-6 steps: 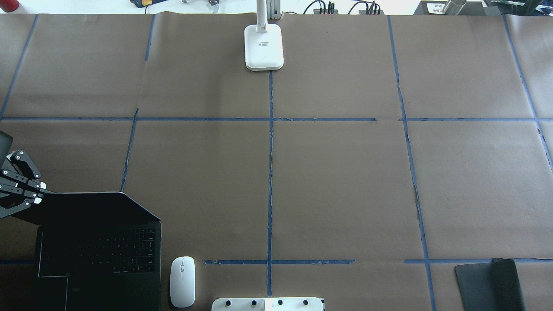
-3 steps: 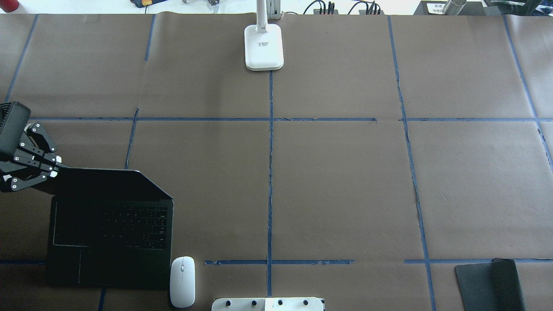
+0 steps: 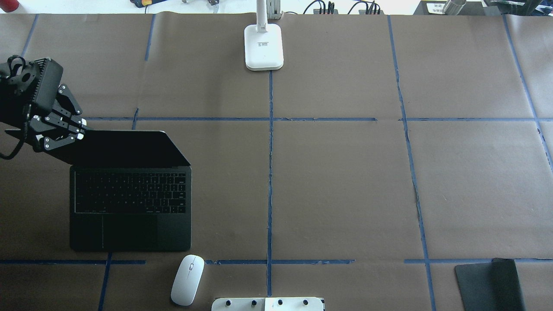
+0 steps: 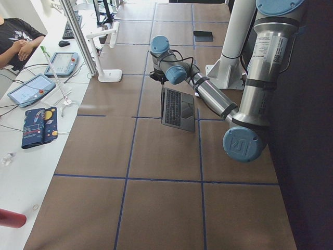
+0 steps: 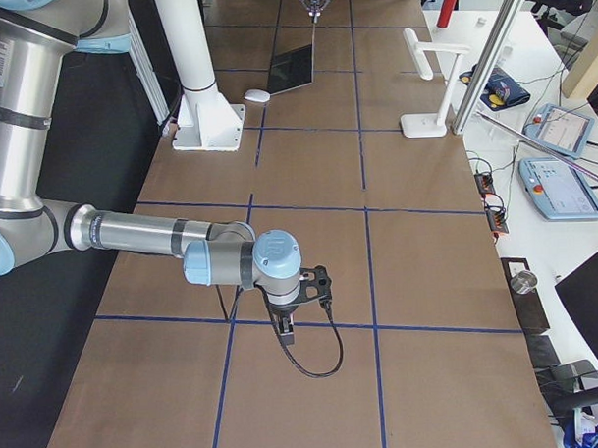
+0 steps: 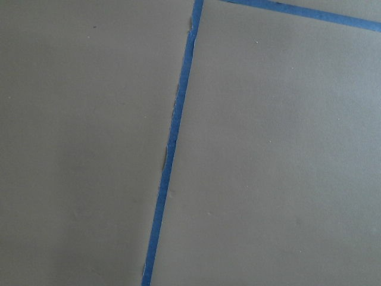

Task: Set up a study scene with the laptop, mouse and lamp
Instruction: 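Slide the laptop with the left gripper away from the robot toward the lamp base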

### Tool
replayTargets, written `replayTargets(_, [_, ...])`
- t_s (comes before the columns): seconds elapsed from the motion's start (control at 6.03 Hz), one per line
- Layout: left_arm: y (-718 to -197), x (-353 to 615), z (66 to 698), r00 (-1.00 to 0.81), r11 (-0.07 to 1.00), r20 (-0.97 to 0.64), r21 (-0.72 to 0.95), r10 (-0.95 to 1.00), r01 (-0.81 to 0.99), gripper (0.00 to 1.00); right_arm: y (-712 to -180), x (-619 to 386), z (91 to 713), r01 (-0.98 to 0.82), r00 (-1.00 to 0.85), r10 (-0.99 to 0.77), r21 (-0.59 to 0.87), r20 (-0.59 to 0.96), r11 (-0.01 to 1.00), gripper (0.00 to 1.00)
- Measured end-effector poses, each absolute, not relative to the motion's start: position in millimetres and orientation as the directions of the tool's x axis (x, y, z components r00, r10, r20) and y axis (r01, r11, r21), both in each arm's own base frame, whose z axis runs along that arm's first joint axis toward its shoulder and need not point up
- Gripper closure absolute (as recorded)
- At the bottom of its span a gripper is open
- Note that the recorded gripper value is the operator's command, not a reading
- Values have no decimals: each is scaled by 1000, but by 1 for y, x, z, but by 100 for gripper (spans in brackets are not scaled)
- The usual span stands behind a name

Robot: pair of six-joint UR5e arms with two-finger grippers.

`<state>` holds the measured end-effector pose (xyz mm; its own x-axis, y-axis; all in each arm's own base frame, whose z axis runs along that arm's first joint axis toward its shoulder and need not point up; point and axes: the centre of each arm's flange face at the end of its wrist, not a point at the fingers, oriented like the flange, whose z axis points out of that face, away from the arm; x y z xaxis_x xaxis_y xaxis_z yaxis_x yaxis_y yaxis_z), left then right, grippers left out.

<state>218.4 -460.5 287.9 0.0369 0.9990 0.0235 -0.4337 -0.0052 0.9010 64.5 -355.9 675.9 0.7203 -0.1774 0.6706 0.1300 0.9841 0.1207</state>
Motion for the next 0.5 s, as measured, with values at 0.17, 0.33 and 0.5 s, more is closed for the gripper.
replayTargets(0.17, [-490, 231, 271, 53, -4, 30, 901, 998, -434, 99, -356, 64, 676, 129, 719, -177, 121, 672, 984, 0])
replayTargets(0.33, [-519, 245, 253, 66, -4, 36, 901, 997, -434, 99, -356, 64, 676, 129, 719, -177, 121, 672, 984, 0])
replayTargets(0.5, [-545, 258, 235, 80, -6, 45, 900, 996, -436, 98, -356, 64, 676, 128, 719, -176, 120, 672, 984, 0])
